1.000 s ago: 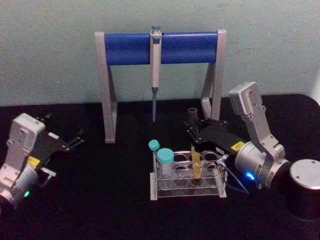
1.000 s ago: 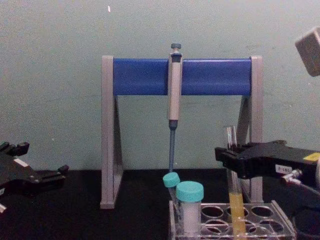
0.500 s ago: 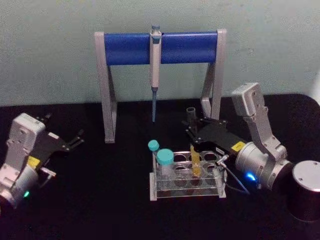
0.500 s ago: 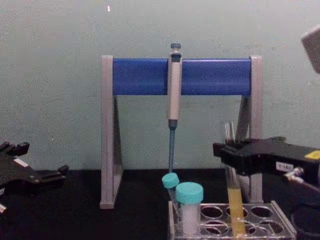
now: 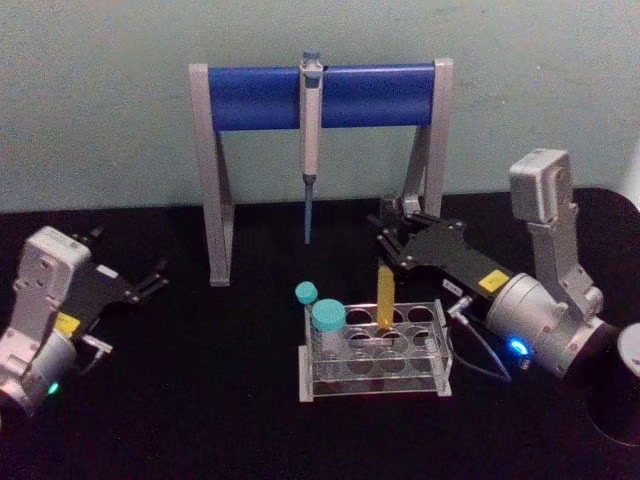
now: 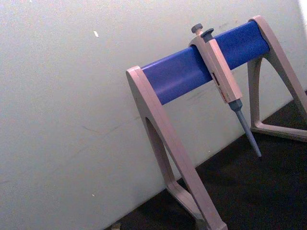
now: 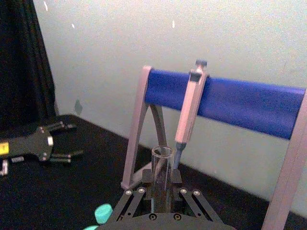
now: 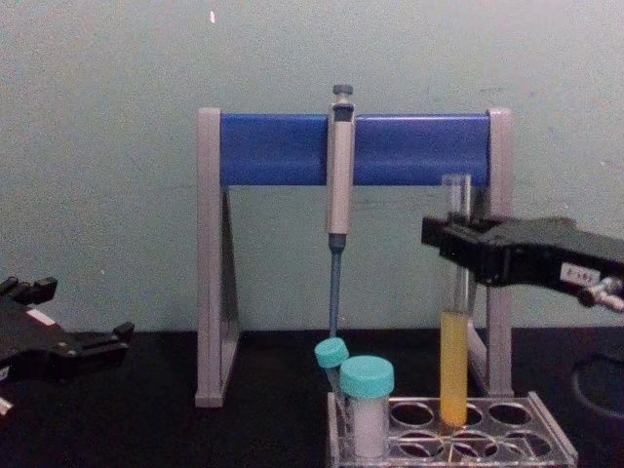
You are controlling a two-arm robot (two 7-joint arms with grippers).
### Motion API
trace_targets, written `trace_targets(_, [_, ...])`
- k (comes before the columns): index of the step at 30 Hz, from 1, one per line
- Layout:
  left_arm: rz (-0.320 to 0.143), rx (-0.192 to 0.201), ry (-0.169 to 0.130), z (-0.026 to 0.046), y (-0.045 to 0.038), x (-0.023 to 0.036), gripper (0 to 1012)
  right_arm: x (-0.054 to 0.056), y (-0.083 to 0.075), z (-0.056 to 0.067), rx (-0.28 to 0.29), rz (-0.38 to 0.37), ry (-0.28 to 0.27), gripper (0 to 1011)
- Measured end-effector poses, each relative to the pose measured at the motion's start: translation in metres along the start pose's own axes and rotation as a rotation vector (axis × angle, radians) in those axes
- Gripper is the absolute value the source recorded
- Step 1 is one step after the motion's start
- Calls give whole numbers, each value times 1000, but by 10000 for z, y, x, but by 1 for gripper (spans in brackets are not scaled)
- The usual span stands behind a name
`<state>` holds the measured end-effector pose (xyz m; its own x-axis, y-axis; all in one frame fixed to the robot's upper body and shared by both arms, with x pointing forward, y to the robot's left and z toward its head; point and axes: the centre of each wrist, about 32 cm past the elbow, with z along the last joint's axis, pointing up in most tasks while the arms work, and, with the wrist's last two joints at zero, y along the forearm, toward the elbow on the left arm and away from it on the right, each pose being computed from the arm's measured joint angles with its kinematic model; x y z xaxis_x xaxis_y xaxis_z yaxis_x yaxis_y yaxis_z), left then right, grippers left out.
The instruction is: Pick up the test tube from the test tube rack, shake it, then place it back into the test tube rack.
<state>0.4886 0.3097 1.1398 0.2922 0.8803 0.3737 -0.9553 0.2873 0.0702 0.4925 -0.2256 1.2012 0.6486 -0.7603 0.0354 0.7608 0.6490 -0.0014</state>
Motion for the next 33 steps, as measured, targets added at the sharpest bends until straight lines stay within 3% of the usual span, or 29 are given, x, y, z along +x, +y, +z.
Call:
trace_targets(13, [0, 0, 0, 0, 0, 0, 1001, 6, -140, 70, 158, 1, -31, 240])
trace_targets(25, [0, 0, 0, 0, 0, 0, 1001, 6, -65, 50, 153, -47, -67, 240])
trace_targets(33, [0, 0, 0, 0, 0, 0, 1001, 51, -12, 50, 159, 27, -39, 240])
